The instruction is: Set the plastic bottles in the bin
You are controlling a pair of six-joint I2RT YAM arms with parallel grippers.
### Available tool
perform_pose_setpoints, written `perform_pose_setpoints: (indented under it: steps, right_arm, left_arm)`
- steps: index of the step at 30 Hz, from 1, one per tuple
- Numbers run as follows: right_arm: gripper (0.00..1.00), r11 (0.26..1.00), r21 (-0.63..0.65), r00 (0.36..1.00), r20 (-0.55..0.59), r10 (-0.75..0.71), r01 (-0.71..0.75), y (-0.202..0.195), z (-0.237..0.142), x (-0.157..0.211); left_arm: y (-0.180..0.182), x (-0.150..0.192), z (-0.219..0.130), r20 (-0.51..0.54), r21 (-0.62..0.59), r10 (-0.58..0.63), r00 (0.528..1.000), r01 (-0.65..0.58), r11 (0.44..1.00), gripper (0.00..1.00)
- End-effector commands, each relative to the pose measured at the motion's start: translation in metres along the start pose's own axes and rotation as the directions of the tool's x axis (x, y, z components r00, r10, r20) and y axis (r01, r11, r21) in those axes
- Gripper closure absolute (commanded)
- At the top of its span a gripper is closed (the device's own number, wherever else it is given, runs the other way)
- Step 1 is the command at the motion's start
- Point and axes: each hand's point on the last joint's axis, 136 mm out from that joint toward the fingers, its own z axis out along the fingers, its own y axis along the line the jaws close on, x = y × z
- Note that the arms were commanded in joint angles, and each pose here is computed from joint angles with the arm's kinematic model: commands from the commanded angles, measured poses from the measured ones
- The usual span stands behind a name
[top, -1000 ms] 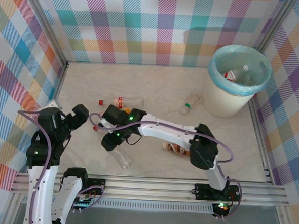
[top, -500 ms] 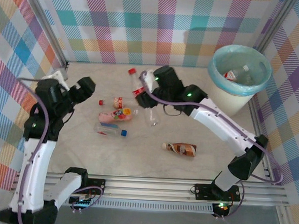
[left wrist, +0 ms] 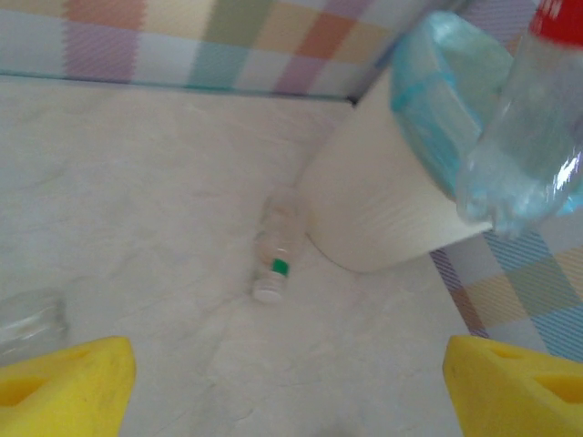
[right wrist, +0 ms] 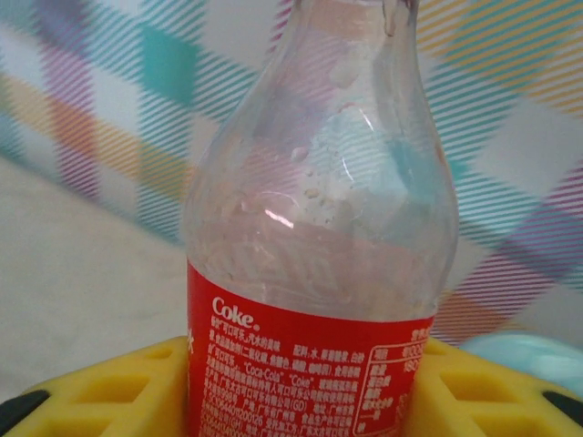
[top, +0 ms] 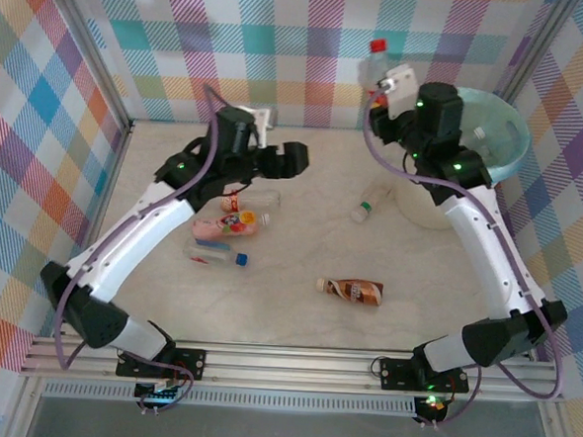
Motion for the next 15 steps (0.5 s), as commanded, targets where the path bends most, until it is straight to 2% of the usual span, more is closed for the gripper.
perform_pose_setpoints:
  steps: [1, 7, 15]
  right_arm:
    - [0.5, 0.982, 0.186, 0.987, 0.15, -0.057, 0.029, -0.052, -0.019, -0.035]
    - [0.49, 0.923, 0.38, 0.97, 0.2, -0.141, 0.056, -0.093, -0.029, -0.041]
    - [0.46, 0.876, 0.47, 0.972, 0.134, -0.193, 0.109, -0.104, -0.007, -0.014]
  left_arm:
    - [-0.034, -0.004, 0.011, -0.01, 0.087, 0.058, 0.998, -0.057, 0.995, 0.12]
    - [-0.045, 0.012, 0.031, -0.052, 0.104, 0.069, 0.996, -0.063, 0.993, 0.12]
    - [-0.035, 0.023, 0.033, -0.069, 0.075, 0.065, 0.995, -0.06, 0.995, 0.12]
